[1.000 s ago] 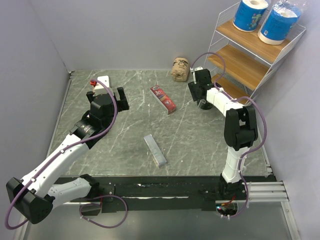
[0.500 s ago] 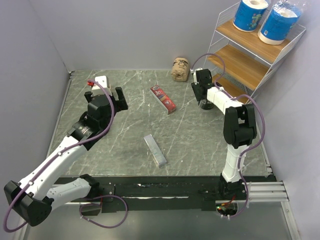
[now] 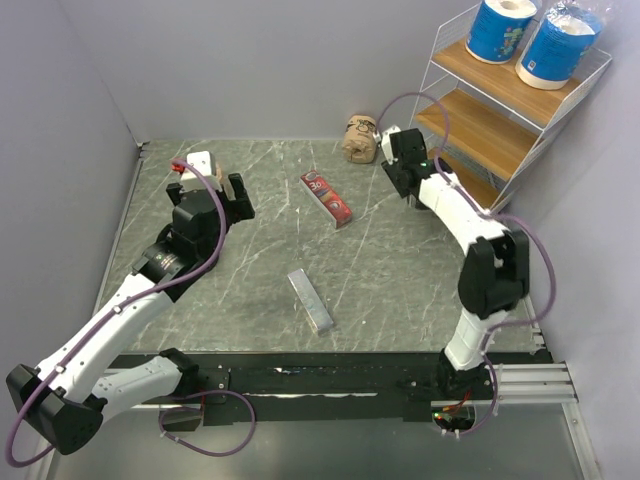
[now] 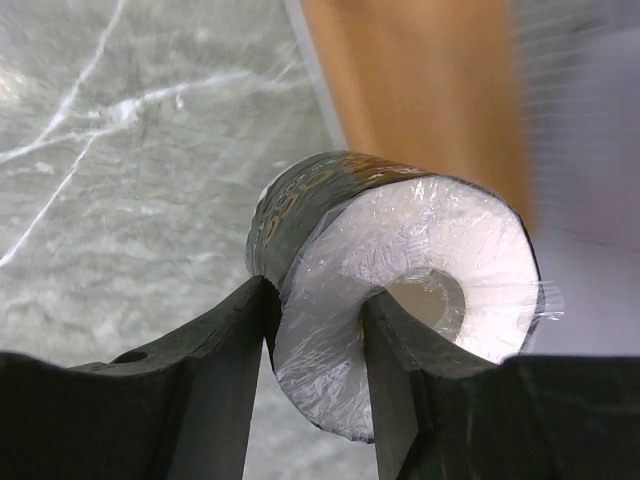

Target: Place and organize the paper towels onto the shelf

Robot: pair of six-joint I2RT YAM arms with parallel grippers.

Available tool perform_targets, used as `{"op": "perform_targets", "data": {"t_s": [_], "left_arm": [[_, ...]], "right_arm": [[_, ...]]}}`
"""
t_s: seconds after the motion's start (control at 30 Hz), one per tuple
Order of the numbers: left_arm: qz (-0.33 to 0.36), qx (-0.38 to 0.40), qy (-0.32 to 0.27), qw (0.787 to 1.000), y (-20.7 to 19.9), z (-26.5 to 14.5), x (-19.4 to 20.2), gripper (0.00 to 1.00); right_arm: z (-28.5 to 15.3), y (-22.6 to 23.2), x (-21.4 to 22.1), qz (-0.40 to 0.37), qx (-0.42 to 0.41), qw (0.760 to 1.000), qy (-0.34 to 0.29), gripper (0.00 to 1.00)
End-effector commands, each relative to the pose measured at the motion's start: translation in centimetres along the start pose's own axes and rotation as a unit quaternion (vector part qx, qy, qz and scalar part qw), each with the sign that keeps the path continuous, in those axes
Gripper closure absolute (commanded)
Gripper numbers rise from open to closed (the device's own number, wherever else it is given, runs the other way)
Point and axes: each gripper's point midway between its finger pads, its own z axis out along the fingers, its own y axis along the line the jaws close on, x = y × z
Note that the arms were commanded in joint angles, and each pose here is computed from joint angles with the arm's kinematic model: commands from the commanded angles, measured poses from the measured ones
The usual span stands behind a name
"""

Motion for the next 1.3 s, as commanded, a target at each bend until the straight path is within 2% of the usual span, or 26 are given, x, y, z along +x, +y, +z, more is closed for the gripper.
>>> {"op": "perform_targets", "data": {"t_s": [0.0, 0.2, 0.37, 0.6, 1.03, 1.27], "left_arm": [[-0.018, -0.004, -0.035, 0.999, 0.5, -0.8, -2.5, 0.04], [-0.019, -0.007, -0.038, 0.999, 0.7, -0.9, -2.5, 0.04], [-0.02, -0.008, -0.038, 0.999, 0.8, -1.0, -2.6, 0.04], [-0.02, -0.007, -0.039, 0.999, 0.8, -1.0, -2.6, 0.04], [-0.022, -0.007, -0.041, 0.999, 0.8, -1.1, -2.7, 0.04], [-0.022, -0.007, -0.041, 0.999, 0.8, -1.0, -2.7, 0.04]], "right_arm": [[-9.5, -8.0, -5.8, 0.006, 0.112, 0.987, -0.113, 0.63], [-12.8, -11.0, -7.2, -0.014, 0.16, 0.976, -0.15, 0.64], [-13.6, -12.9, -7.5, -0.027, 0.196, 0.97, -0.144, 0.64], [-15.6, -14.2, -8.3, -0.021, 0.205, 0.964, -0.166, 0.64], [-14.1, -18.5, -7.2, -0.03, 0.236, 0.961, -0.14, 0.62], [-13.6, -20.0, -6.4, -0.027, 0.244, 0.96, -0.137, 0.51]]}}
